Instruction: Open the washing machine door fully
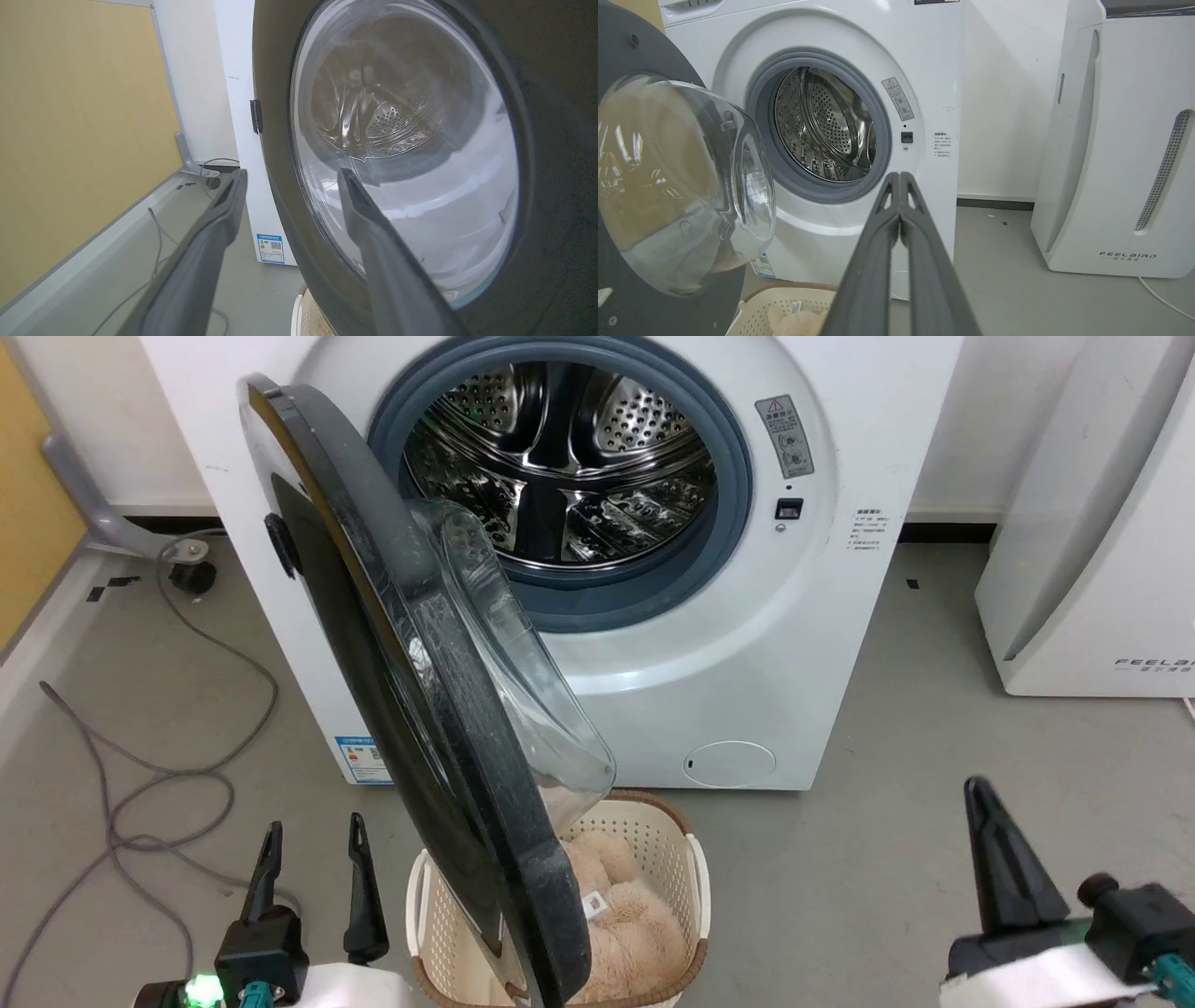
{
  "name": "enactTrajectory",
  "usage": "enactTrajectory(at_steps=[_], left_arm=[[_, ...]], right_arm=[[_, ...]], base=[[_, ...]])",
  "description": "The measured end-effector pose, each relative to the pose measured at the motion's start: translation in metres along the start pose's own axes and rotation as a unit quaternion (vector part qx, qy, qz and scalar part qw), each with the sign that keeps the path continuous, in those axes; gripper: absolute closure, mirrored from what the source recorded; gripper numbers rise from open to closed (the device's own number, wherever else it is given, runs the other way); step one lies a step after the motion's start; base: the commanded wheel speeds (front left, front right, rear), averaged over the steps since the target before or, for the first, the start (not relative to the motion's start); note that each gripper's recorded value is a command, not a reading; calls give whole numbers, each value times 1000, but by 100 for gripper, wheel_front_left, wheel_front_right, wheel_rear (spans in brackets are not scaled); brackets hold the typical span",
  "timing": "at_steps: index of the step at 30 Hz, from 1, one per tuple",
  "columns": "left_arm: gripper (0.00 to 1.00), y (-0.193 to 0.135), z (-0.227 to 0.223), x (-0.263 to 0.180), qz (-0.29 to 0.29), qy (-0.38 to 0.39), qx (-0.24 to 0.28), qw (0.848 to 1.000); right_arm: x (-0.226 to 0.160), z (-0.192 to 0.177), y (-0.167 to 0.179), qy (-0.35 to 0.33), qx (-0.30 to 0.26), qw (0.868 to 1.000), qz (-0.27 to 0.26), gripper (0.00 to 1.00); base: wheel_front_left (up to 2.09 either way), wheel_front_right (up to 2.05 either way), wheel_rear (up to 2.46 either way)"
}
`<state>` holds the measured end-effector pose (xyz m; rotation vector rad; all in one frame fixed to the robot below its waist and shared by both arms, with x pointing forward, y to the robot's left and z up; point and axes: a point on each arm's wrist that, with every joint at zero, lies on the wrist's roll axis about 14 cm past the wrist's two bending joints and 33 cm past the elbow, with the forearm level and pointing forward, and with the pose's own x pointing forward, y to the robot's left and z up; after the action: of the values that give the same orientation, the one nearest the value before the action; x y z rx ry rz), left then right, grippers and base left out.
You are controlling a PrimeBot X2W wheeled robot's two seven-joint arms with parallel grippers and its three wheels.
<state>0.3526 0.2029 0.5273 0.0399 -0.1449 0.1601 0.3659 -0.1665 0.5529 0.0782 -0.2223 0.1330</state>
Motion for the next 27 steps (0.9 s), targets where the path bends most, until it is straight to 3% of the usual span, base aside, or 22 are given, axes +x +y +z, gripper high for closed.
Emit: enactTrajectory(at_steps=[4, 5, 6, 16, 17, 18, 25, 27], left_arm=[[0, 1, 1, -1, 2, -1, 0, 1000], [0, 2, 1, -1, 2, -1, 0, 1000], [0, 2, 1, -1, 2, -1, 0, 1000], [0, 6, 5, -1, 8, -8, 0, 1000], [36, 8, 7, -1, 10, -11, 1, 1000], [100, 9, 10, 0, 12, -16, 0, 1000], [100, 17, 45, 7, 22, -71, 3, 997], [100, 17, 76, 12, 22, -119, 3, 993]], right_arm=[[-7, -8, -7, 13, 3, 1000, -18, 100], [-9, -11, -8, 18, 1, 1000, -20, 57], [-10, -14, -8, 23, -4, 1000, -21, 0], [-15, -18, -9, 31, -16, 999, -23, 0], [-15, -17, -10, 31, -16, 999, -24, 0], [-15, -17, -11, 30, -16, 999, -26, 0], [-18, -18, -12, 32, -15, 999, -28, 0], [-16, -14, -11, 25, -16, 999, -27, 0]], base=[[0, 0, 0], [0, 0, 0], [0, 0, 0], [0, 0, 0], [0, 0, 0], [0, 0, 0], [0, 0, 0], [0, 0, 0]])
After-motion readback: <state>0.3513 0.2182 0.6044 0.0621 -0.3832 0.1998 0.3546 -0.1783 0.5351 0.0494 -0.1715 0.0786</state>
